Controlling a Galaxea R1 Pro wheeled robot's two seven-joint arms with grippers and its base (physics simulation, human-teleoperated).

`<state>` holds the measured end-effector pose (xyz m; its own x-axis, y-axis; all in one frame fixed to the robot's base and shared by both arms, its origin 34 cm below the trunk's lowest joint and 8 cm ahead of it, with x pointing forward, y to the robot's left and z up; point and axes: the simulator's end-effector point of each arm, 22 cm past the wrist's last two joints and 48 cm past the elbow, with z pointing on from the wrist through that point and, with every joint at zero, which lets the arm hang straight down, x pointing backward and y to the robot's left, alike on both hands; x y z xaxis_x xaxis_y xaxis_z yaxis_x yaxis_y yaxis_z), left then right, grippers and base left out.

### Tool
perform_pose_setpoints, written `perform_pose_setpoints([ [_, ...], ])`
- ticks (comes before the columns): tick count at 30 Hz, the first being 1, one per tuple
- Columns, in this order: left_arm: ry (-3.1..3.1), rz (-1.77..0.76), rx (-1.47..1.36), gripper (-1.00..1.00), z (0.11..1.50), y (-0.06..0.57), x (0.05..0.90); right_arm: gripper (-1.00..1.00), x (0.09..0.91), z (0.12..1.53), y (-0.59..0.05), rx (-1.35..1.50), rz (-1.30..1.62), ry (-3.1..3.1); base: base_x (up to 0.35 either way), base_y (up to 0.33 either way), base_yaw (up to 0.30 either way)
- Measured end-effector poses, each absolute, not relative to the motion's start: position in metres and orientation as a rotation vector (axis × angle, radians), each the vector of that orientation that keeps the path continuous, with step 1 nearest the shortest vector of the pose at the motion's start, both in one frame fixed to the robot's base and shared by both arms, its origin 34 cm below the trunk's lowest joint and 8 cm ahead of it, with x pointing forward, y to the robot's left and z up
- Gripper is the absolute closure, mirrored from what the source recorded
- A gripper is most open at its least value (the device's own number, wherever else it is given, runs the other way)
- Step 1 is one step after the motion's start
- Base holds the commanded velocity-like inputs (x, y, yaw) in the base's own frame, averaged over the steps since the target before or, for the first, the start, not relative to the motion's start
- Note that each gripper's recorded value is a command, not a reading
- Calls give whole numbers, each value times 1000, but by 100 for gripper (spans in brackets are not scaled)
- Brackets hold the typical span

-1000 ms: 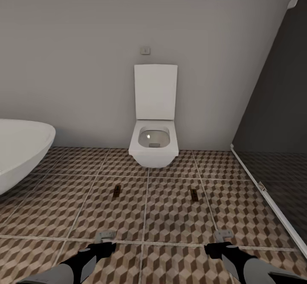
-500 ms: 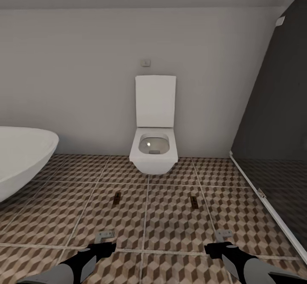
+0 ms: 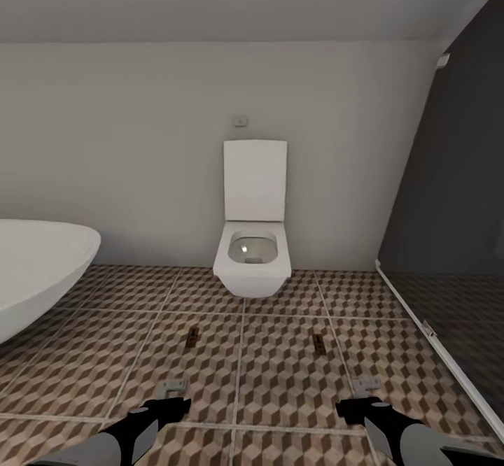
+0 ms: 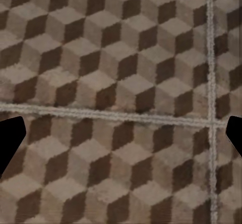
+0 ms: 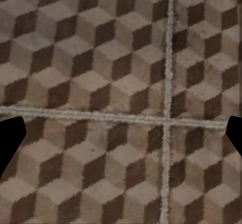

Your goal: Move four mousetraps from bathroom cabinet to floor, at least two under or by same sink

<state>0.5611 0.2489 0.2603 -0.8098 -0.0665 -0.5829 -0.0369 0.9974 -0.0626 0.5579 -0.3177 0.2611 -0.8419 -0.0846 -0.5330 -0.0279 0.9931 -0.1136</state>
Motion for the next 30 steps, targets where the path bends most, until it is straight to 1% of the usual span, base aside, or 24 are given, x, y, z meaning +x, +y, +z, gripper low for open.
perform_pose_setpoints([
  [30, 2499, -64, -71, -100, 327, 250, 580, -100, 577, 327, -317, -75, -136, 2555, 0, 0, 0],
])
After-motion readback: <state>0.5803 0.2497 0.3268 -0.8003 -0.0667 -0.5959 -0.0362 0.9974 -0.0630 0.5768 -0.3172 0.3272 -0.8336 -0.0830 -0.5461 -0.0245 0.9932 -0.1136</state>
